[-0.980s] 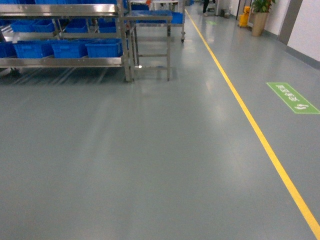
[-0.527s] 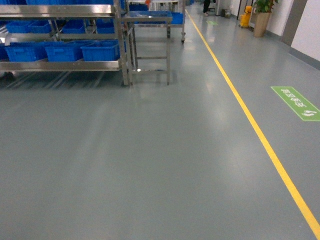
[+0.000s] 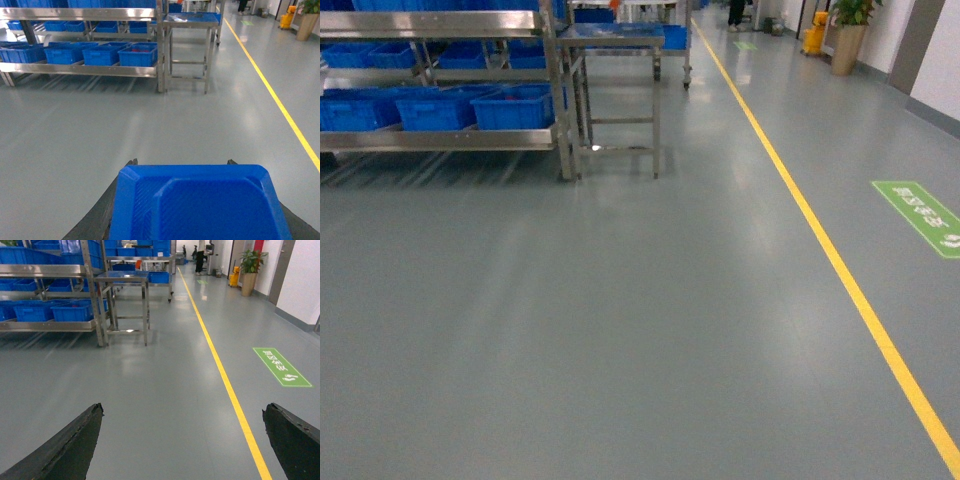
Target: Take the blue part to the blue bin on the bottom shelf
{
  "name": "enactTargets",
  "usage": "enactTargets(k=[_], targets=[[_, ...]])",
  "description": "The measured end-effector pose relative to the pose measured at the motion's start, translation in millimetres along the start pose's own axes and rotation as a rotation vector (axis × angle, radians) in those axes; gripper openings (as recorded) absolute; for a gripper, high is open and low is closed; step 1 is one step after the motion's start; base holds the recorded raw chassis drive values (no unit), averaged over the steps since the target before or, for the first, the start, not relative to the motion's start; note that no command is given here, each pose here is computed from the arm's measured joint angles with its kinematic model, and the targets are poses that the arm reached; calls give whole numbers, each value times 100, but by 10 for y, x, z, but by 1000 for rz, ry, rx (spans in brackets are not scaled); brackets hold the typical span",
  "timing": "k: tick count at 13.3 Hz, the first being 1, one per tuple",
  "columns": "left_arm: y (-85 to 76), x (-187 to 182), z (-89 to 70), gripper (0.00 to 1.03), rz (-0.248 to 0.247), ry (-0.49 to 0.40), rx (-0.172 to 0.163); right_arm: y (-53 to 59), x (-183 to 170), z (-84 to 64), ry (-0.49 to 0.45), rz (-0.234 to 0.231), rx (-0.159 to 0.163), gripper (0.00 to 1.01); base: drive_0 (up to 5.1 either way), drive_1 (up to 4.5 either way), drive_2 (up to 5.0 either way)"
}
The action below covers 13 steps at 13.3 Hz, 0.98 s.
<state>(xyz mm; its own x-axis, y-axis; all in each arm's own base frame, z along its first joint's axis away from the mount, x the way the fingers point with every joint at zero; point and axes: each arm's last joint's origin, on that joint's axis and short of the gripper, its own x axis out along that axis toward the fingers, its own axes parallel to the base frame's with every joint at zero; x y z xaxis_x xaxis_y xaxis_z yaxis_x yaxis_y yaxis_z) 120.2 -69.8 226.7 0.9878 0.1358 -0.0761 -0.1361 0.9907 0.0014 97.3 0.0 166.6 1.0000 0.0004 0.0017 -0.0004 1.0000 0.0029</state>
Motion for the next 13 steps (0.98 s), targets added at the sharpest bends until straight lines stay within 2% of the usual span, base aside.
enactTargets(k=[13], targets=[[0, 0, 0, 43, 0, -1, -1, 0, 0, -1, 1, 0, 0, 98, 3, 428, -423]])
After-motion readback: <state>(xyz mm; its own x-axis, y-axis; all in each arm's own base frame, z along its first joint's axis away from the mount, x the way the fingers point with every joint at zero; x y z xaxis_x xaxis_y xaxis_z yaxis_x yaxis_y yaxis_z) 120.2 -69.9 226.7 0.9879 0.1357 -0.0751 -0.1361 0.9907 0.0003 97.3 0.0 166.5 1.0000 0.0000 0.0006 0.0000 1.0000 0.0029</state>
